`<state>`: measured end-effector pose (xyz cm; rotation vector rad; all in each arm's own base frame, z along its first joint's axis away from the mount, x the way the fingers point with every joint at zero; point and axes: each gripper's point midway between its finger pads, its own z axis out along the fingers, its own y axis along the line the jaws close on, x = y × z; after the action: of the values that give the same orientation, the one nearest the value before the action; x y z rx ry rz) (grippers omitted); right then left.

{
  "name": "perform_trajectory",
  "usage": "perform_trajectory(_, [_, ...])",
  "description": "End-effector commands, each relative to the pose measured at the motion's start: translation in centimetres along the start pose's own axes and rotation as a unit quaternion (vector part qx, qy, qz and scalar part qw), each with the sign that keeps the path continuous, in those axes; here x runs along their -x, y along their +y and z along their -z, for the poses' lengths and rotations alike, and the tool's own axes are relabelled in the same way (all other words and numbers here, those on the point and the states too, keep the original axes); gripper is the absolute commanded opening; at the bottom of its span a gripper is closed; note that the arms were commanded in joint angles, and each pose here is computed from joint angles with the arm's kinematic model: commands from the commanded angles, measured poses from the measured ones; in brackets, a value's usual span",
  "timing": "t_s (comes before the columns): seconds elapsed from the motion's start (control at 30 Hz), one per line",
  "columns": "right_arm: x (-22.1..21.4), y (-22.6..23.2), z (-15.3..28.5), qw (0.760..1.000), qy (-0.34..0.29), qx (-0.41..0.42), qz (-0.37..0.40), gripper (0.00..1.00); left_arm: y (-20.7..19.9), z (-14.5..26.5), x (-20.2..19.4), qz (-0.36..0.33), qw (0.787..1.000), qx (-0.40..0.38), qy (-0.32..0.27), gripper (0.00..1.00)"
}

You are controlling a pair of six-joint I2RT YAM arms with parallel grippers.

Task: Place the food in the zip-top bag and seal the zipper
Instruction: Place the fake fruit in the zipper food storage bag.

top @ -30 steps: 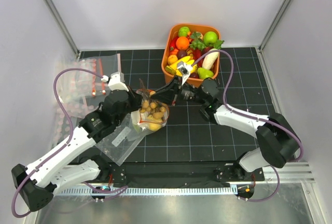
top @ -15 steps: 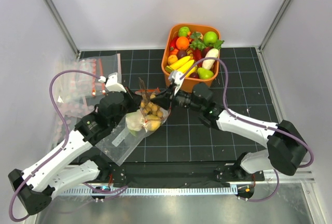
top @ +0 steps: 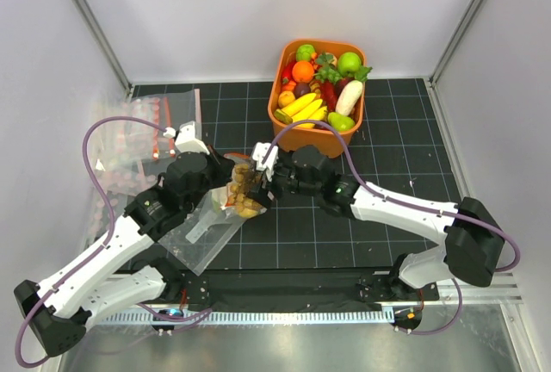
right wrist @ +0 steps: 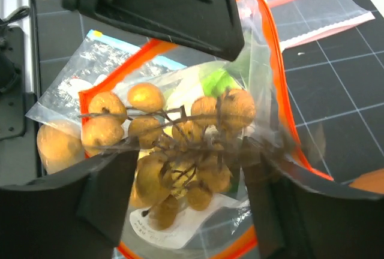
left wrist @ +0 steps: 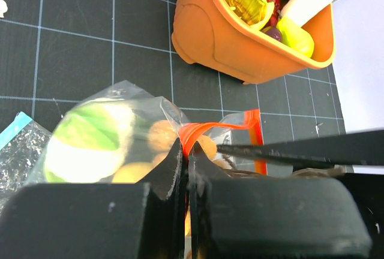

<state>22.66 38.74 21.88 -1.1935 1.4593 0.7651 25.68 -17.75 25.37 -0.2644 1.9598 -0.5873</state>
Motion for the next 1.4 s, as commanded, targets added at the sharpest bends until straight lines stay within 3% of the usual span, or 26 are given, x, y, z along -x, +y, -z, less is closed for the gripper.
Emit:
perform_trajectory(0.0, [2.4,-0.7,0.5,0.999,-0.024,-0.017,0.017,0.79,-1.9,0.6,2.8,0.023,0.998,-0.029,-0.041,0.03])
perform_trajectory(0.13, [3.0,-1.2,1.2,0.998,-0.042,-0.038,0.008,0.81,-1.7,0.5,2.8,0.023,0.999,-0.025,-0.042,0.03])
perform_trajectory(0.27, [3.6,-1.1,1.2,0.998,-0.051,-0.037,-0.003,0.7,-1.7,0.5,2.9,0.024,0.998,-0.024,-0.044,0.04])
perform_trajectory(0.33, [3.6,-1.8,1.0,0.997,-0.045,-0.055,-0.017,0.59,-1.8,0.7,3.0,0.025,0.998,-0.026,-0.045,0.04])
perform_trajectory(0.37, [3.2,-2.2,0.8,0.997,-0.034,-0.063,-0.021,0.46,-1.8,0.6,2.9,0.025,0.998,-0.028,-0.044,0.04])
perform_trajectory(0.4, [3.5,-2.5,0.6,0.997,-0.031,-0.071,-0.023,0.4,-1.9,0.7,2.9,0.026,0.998,-0.03,-0.043,0.04])
perform_trajectory(0.67, [-0.3,-6.5,-0.6,0.982,0.036,-0.179,-0.042,0.13,-2.2,0.7,2.8,0.027,0.998,-0.038,-0.038,0.06])
perform_trajectory(0.77, [-1.0,-6.5,-1.1,0.982,0.051,-0.176,-0.039,0.16,-2.3,0.5,2.6,0.025,0.998,-0.038,-0.034,0.05])
perform_trajectory(0.8, [-0.8,-6.4,-1.1,0.983,0.05,-0.172,-0.038,0.36,-2.2,0.5,2.7,0.025,0.998,-0.036,-0.036,0.05])
perform_trajectory(0.93, [0.2,-6.6,-0.4,0.982,0.03,-0.183,-0.043,0.69,-1.0,0.3,3.0,0.02,0.999,-0.005,-0.049,0.06])
perform_trajectory(0.97, [0.5,-6.9,0.0,0.979,0.024,-0.194,-0.048,0.73,-0.7,0.3,3.1,0.019,0.998,0.005,-0.051,0.06])
perform_trajectory(1.2, [1.8,-8.0,2.0,0.971,-0.016,-0.226,-0.069,0.77,0.8,0.0,3.4,0.02,0.997,0.049,-0.061,0.06])
perform_trajectory(1.37, [1.2,-9.8,2.7,0.96,-0.008,-0.262,-0.102,0.75,2.5,0.8,4.3,0.03,0.992,0.087,-0.087,0.04])
